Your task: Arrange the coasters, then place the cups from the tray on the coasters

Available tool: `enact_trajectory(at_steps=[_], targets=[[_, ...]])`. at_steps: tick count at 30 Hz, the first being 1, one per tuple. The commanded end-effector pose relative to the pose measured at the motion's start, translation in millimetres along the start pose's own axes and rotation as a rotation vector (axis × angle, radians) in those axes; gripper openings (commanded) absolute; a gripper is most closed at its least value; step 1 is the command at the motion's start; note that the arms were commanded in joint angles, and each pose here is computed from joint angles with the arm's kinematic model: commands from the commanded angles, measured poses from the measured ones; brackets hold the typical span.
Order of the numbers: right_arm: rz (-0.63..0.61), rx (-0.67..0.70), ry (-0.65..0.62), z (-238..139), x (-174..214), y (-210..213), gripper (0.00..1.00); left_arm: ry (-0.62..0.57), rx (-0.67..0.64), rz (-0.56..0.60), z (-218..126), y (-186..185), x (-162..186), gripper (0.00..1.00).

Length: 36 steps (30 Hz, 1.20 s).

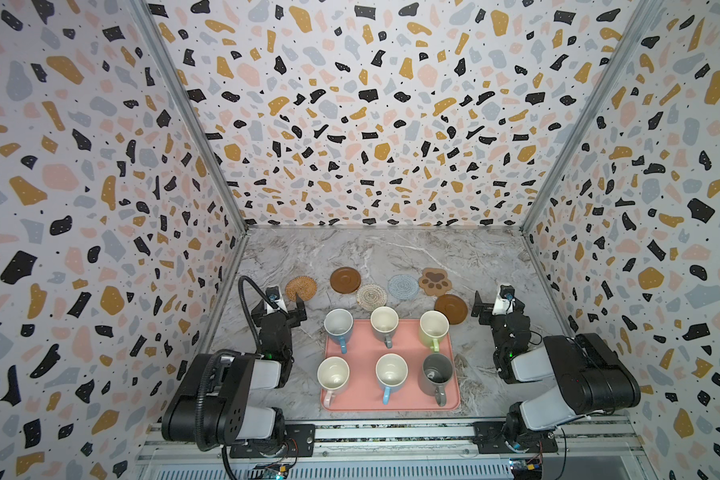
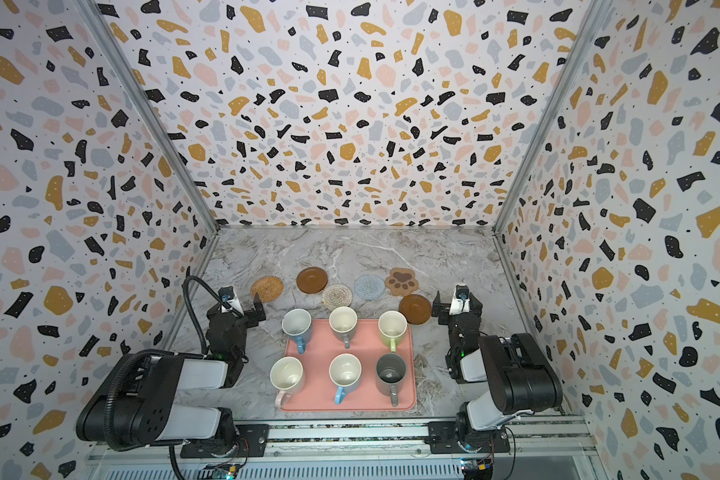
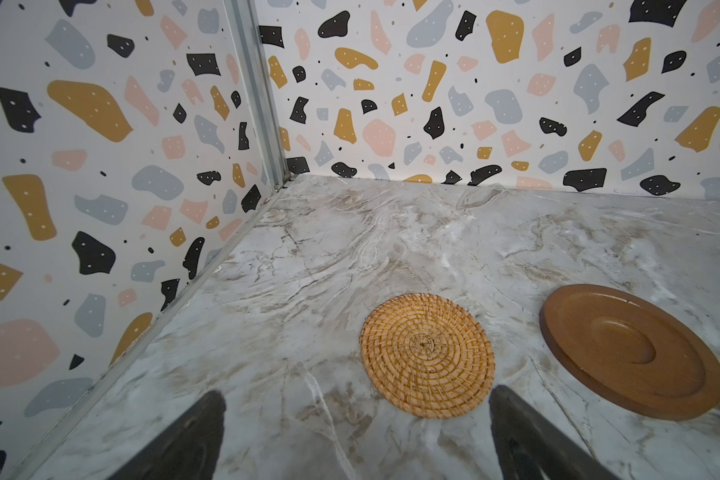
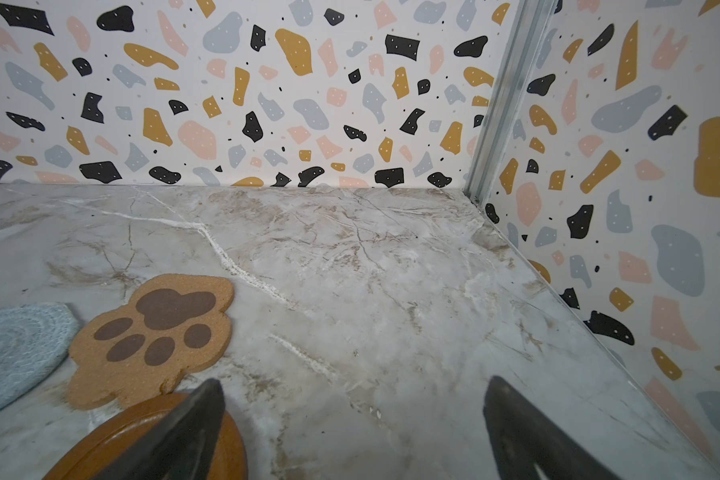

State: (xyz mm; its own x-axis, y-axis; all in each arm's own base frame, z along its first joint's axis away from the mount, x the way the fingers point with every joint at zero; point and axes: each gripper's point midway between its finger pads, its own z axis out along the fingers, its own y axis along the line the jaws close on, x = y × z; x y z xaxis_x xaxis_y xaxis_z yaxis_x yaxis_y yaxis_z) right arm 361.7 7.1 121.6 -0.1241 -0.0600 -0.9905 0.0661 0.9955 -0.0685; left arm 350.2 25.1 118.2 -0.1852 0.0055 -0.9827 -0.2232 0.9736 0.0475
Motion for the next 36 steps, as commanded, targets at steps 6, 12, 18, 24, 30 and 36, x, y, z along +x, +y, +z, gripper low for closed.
enact_trajectory(at_steps=[6, 12, 18, 24, 30, 36], targets=[[-0.001, 0.007, -0.034, 0, -10, -1, 0.99, -0.065, -0.007, -0.014, -2, 1, -16, 1.0], [-0.009, 0.08, -0.021, -4, -26, -9, 0.99, 0.044, -0.009, -0.045, 9, -3, -42, 1.0], [0.126, 0.123, 0.104, -2, -82, -12, 0.99, 0.053, 0.126, -0.197, -8, -30, -86, 1.0], [0.236, -0.051, 0.325, -13, -109, 21, 0.99, 0.175, 0.183, -0.198, -10, -53, -99, 1.0], [0.298, -0.18, 0.494, -26, -101, 62, 0.99, 0.254, 0.27, -0.181, -14, -86, -106, 1.0], [0.264, -0.308, 0.581, -40, -99, 105, 0.99, 0.35, 0.36, -0.144, -15, -118, -105, 1.0]])
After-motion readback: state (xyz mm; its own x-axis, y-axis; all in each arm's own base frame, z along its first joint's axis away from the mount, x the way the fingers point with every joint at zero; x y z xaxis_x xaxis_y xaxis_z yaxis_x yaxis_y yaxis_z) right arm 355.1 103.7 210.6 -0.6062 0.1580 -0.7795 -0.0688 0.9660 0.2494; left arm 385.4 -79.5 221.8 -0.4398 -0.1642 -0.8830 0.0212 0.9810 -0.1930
